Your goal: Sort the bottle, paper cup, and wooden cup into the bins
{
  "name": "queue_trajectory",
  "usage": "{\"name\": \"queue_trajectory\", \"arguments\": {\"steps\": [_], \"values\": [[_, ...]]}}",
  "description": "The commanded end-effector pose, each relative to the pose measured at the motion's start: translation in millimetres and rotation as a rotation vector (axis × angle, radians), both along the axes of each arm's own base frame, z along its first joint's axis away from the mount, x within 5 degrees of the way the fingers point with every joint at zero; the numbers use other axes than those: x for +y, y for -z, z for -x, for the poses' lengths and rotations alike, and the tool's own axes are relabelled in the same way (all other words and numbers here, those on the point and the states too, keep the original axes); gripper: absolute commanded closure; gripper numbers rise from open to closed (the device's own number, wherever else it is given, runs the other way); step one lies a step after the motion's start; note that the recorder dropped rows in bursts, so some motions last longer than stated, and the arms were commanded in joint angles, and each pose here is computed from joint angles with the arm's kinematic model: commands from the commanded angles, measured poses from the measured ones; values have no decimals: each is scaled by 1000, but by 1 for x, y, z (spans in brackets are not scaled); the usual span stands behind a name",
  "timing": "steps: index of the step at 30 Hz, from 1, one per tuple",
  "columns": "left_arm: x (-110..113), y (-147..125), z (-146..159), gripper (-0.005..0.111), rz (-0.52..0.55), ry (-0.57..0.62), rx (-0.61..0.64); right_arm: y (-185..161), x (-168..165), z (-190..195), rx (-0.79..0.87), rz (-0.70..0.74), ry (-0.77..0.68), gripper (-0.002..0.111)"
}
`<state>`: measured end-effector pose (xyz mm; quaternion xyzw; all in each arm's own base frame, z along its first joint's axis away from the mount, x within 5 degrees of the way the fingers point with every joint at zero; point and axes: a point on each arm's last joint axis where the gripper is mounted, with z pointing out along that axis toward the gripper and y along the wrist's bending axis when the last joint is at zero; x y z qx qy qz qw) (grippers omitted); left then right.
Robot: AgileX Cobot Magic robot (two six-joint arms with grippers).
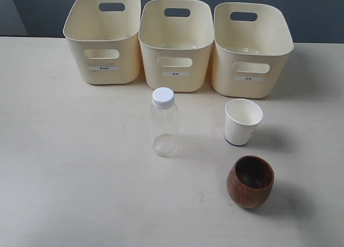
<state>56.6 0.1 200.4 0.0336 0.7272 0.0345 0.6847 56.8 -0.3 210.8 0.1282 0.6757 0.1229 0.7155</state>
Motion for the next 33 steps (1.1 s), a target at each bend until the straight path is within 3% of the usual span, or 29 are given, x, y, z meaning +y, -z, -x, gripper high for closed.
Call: {"name": "queue_trajectory", "arguments": {"steps": [1, 6, 11, 16, 18, 22, 25, 29, 33], "values": [[0, 0, 0, 107, 3, -1, -12, -13, -2, 2, -73, -15, 27, 109], [0, 0, 0, 107, 3, -1, -12, -56, -4, 13, -223, -105, 30, 109], [0, 0, 0, 107, 3, -1, -12, -132, -4, 26, -373, -83, 33, 109], [0, 0, 0, 107, 3, -1, -12, -191, 5, -16, -154, 157, -39, 109], [0, 0, 0, 107, 3, -1, -12, -202, 10, -44, -5, 250, -113, 109], [0, 0, 0, 107, 3, -1, -12, -204, 20, -77, 137, 350, -262, 109], [0, 0, 0, 107, 3, -1, -12, -201, 35, -98, 223, 366, -479, 109], [0, 0, 0, 107, 3, -1, -12, -194, 53, -114, 219, 468, -762, 109], [0, 0, 0, 107, 1, -1, -12, -185, 57, -117, 229, 584, -862, 109]]}}
